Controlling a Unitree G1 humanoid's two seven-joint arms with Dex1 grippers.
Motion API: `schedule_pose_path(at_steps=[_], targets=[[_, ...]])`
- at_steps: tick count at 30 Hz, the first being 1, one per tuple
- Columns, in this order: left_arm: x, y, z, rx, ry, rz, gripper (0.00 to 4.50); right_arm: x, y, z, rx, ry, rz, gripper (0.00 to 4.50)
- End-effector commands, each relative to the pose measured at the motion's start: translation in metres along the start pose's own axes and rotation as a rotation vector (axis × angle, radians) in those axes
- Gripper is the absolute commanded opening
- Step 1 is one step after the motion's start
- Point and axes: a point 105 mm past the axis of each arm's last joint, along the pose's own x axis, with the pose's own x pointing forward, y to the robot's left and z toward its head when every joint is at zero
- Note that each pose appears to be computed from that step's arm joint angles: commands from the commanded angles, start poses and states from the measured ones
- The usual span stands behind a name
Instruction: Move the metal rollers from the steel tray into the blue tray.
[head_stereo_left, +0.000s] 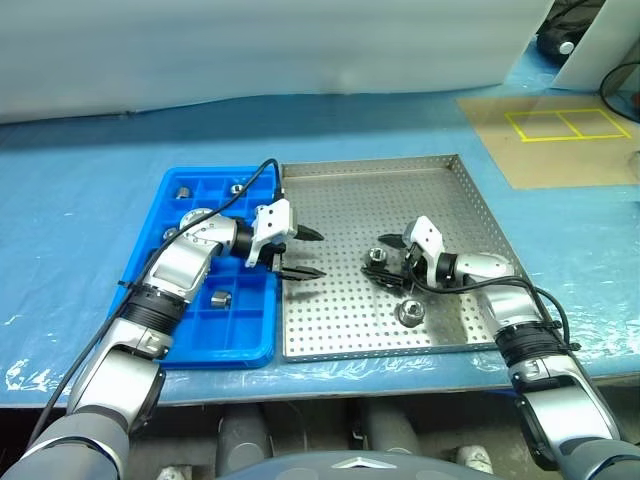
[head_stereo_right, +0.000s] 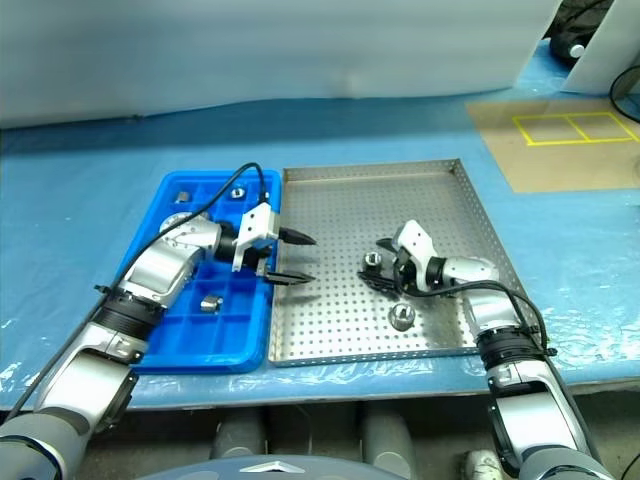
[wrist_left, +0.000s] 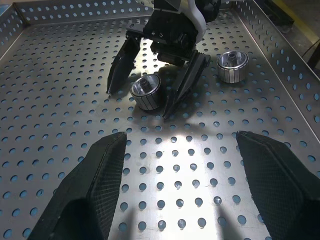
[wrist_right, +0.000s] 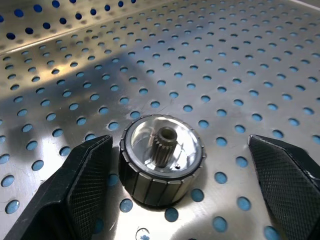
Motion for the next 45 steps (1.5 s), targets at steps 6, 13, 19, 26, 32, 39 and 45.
schedule_pose_path(at_steps=[6,13,19,26,32,39,45], targets=[[-0.005,-0.008,0.016,0.037,-0.053,-0.048,3.73,-0.001,-0.004,0.010,-0.048,-0.022,0.011,4.31],[-0.007,-0.004,0.014,0.040,-0.040,-0.033,3.75,0.002,-0.003,0.013,-0.066,-0.031,0.011,2.28],[-0.010,-0.002,0.015,0.036,-0.041,-0.019,3.75,0.002,-0.006,0.019,-0.091,-0.037,-0.003,1.75],[-0.029,0.008,0.027,0.026,-0.068,0.044,3.75,0.011,-0.008,0.064,-0.169,-0.144,0.023,1.75],[-0.061,0.018,0.033,0.021,-0.052,0.151,3.75,0.032,0.009,0.118,-0.260,-0.264,0.145,1.75],[-0.097,0.020,0.026,0.015,-0.002,0.349,3.75,0.065,0.029,0.148,-0.315,-0.330,0.287,1.75],[-0.124,0.003,0.015,-0.018,0.048,0.484,3.75,0.088,0.044,0.161,-0.330,-0.373,0.369,1.75]])
